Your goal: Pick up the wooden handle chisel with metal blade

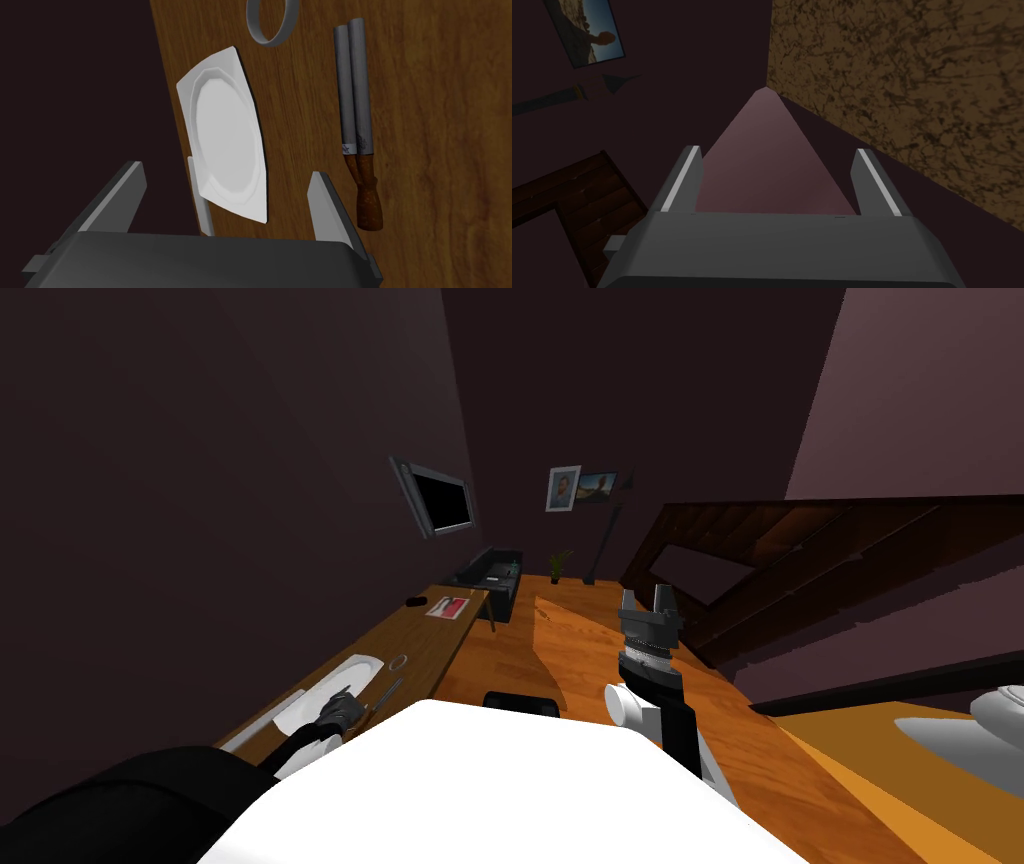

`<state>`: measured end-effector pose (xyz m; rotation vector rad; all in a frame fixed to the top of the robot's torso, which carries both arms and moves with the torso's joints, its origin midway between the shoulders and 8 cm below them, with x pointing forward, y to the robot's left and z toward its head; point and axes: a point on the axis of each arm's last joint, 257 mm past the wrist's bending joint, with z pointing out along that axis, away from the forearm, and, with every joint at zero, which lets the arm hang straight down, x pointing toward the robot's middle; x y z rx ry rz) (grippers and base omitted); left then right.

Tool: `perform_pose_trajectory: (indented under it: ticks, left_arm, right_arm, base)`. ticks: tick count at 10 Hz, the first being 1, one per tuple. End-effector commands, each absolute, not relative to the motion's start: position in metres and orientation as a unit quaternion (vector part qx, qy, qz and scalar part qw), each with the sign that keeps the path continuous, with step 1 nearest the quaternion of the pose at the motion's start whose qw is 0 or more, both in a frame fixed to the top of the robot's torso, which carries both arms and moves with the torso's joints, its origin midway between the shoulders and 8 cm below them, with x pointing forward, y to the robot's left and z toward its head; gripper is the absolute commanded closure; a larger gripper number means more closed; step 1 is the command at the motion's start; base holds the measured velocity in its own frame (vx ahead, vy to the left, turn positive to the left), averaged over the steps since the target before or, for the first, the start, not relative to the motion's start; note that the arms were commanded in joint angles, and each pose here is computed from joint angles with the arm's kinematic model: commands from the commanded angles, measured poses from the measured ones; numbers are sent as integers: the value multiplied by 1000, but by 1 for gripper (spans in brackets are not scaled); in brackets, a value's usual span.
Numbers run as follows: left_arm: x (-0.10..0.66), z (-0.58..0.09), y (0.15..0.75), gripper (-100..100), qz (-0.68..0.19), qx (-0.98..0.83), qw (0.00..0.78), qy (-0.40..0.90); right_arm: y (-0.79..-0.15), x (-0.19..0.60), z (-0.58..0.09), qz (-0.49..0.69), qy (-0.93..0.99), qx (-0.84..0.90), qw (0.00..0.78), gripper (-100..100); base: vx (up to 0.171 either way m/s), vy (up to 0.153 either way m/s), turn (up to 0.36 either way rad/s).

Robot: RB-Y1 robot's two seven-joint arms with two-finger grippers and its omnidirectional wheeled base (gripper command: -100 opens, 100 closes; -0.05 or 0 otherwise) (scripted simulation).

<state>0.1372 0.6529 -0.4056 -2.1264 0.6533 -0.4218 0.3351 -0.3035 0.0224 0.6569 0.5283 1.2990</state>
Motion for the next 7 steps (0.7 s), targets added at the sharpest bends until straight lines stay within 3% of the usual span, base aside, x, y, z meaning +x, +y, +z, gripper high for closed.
perform_pose_trajectory:
  ticks: [1,7]
  left_arm:
    - [108,-422,661,-100,-142,-872,404,238]
    - [51,-450,669,-100,-95,-908,359,195]
  right_arm:
    - [-303,335,22,587,239,297,715,0]
    - [-303,335,22,586,239,297,715,0]
  base:
    - [68,-5,-99]
    - [60,-2,-66]
